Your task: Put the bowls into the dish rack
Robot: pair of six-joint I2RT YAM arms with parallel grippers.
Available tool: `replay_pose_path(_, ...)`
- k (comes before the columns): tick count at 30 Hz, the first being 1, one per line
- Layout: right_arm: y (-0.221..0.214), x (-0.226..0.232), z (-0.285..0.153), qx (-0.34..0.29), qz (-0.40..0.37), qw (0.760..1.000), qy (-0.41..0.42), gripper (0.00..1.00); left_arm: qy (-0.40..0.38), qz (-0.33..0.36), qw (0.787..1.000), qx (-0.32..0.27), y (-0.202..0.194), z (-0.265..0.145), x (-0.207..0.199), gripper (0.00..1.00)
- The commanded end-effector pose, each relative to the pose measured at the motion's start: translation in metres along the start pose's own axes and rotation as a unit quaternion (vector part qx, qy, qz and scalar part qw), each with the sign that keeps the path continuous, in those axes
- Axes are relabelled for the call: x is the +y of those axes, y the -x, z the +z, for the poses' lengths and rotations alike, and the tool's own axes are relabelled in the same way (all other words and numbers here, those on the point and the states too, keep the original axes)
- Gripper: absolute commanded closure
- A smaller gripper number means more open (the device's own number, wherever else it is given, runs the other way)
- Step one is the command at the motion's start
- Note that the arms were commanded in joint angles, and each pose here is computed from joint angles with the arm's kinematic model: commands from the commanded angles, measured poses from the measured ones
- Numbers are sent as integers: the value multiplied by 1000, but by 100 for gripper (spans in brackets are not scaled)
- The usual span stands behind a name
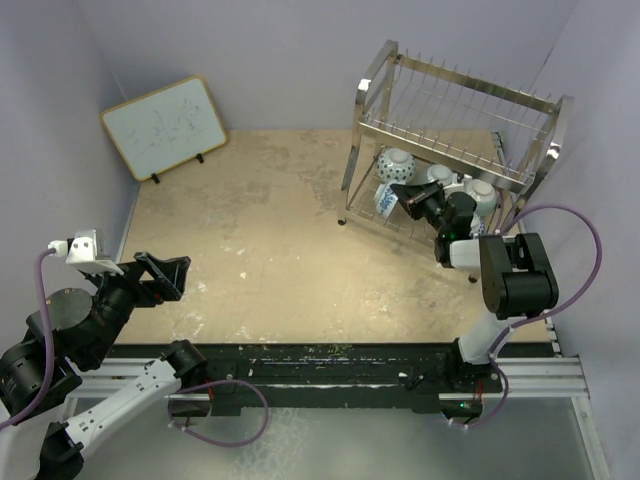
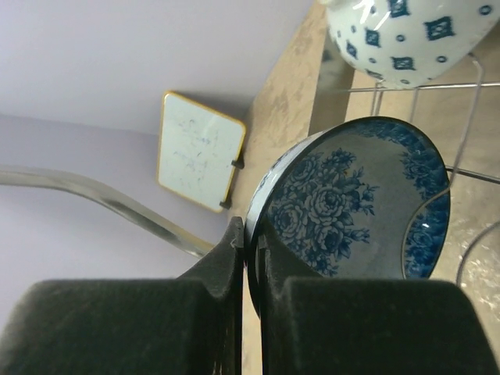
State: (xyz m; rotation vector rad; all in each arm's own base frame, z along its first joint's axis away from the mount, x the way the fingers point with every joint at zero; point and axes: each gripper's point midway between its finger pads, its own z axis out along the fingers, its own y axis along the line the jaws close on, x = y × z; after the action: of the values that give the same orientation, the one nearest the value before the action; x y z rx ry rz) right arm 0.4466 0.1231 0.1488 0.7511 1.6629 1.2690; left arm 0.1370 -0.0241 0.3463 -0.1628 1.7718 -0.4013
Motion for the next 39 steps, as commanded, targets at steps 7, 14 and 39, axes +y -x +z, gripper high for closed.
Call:
replay_pose_path(7, 36, -19, -17, -85, -31, 992, -89, 94, -19, -7, 1000, -22, 14, 0, -9, 1)
replay_pose_path(14, 41, -30, -28, -105, -31, 986, -126, 94, -19, -8, 1000, -23, 15, -1, -9, 1)
replay_pose_path(39, 32, 104, -19, -55, -28, 977, 202, 100, -20, -10, 999, -23, 13, 0, -9, 1)
